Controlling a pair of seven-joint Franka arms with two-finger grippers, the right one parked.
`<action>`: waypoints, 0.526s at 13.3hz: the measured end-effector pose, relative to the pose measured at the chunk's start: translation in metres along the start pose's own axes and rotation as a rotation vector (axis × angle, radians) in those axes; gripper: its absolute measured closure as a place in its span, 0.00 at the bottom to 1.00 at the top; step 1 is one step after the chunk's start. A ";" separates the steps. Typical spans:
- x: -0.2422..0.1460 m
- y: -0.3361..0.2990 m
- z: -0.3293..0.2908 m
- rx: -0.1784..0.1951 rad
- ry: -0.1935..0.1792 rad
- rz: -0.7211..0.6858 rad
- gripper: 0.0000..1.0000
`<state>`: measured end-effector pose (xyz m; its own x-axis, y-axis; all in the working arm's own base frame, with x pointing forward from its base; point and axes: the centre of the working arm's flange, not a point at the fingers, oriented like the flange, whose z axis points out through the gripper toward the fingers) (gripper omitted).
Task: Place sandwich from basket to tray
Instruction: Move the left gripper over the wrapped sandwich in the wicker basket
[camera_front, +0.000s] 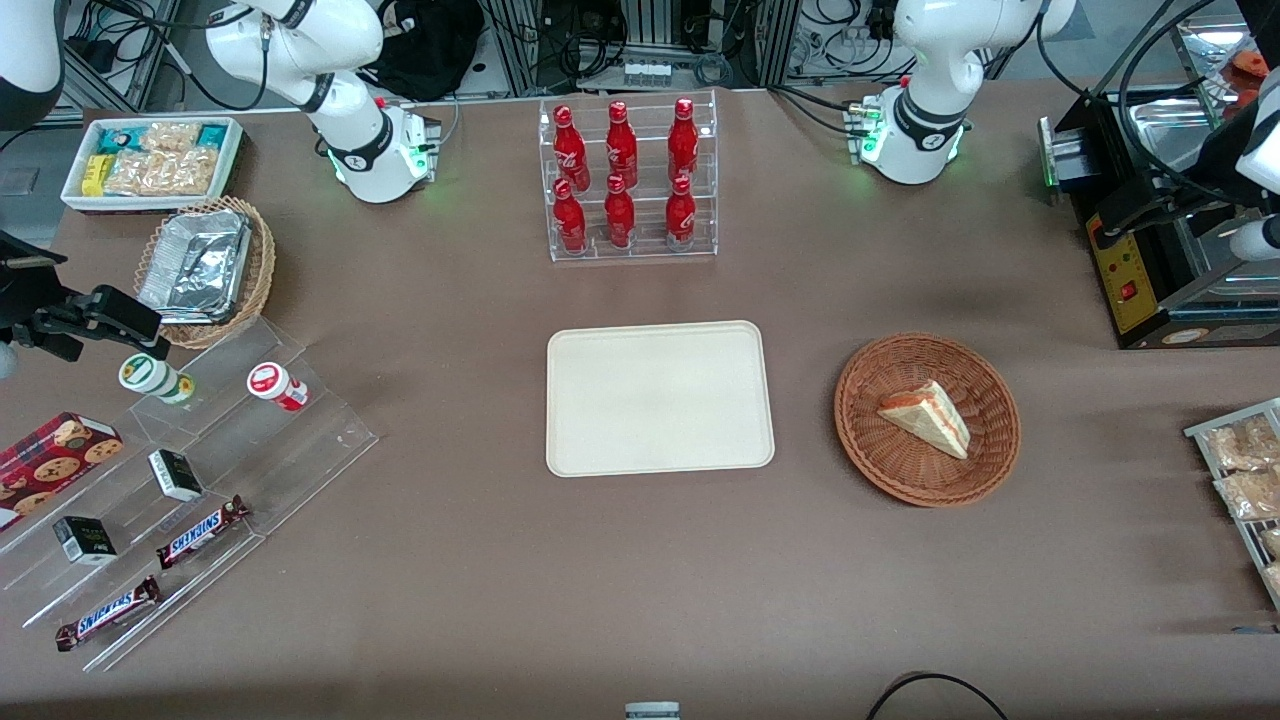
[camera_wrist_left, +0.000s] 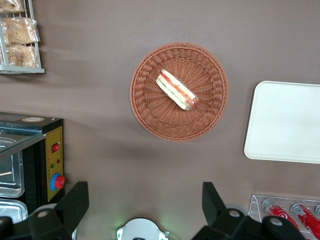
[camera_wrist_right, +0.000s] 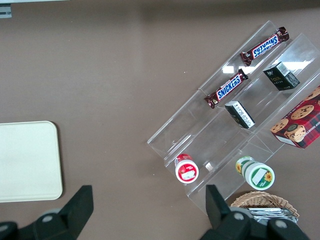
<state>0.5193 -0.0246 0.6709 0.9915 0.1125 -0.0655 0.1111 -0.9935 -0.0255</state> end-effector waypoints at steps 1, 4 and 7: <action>0.000 0.000 0.000 0.000 -0.001 0.001 0.00; 0.003 0.003 0.010 0.004 -0.021 0.001 0.00; 0.015 0.008 0.069 0.017 -0.099 0.004 0.00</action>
<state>0.5307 -0.0300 0.6007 0.9802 0.1106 -0.1641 0.1051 -0.9936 -0.0419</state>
